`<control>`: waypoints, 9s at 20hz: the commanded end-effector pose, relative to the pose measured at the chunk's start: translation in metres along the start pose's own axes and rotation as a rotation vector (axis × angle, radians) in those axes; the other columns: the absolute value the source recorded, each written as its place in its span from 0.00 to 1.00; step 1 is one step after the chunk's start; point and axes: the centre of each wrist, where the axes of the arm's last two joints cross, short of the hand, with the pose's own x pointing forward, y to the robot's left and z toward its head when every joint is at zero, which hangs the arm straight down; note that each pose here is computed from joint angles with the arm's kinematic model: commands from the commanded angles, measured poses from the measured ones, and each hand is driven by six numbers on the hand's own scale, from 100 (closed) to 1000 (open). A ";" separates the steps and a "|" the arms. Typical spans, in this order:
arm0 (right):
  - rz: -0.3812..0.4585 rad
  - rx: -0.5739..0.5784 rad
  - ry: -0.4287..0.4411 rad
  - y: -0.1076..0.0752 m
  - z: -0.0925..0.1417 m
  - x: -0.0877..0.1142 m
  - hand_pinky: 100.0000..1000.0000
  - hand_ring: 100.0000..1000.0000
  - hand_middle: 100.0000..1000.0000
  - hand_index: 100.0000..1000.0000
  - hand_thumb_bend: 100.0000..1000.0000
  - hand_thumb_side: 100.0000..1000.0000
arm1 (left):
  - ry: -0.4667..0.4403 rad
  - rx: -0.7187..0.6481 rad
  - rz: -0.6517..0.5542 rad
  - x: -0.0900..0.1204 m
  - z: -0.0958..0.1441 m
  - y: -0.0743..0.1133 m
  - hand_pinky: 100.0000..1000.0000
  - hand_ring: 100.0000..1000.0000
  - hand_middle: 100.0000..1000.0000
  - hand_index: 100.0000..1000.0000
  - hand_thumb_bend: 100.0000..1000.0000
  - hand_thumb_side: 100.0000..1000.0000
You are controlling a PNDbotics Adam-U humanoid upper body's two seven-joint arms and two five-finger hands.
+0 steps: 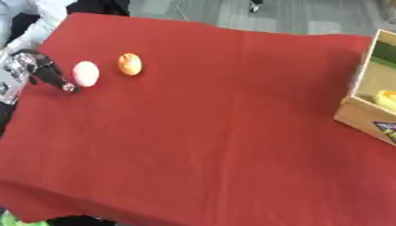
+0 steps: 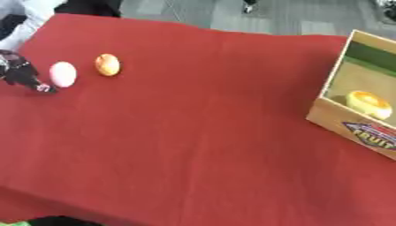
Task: Pick up the objects with one hand, pass them to the other hand, and then place them into the box on the other side of the table.
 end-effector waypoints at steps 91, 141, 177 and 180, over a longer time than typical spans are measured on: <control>0.318 0.649 -0.490 0.238 -0.076 0.089 0.99 1.00 0.79 0.91 0.03 0.00 | -1.085 0.450 -0.094 0.142 0.188 -0.089 0.68 0.48 0.44 0.44 0.17 0.00; 0.360 0.661 -0.379 0.250 -0.072 0.056 1.00 1.00 0.69 0.85 0.00 0.00 | -1.123 0.462 -0.066 0.134 0.196 -0.087 0.66 0.47 0.43 0.44 0.17 0.00; 0.173 0.258 -0.194 0.111 -0.071 0.053 0.91 0.90 0.30 0.48 0.00 0.00 | -0.944 0.564 -0.098 0.094 0.174 -0.078 0.76 0.64 0.64 0.83 0.81 0.44; 0.214 0.170 -0.138 0.076 -0.068 0.043 0.91 0.90 0.30 0.48 0.00 0.00 | -0.906 0.602 -0.058 0.086 0.172 -0.074 0.75 0.62 0.63 0.81 0.75 0.44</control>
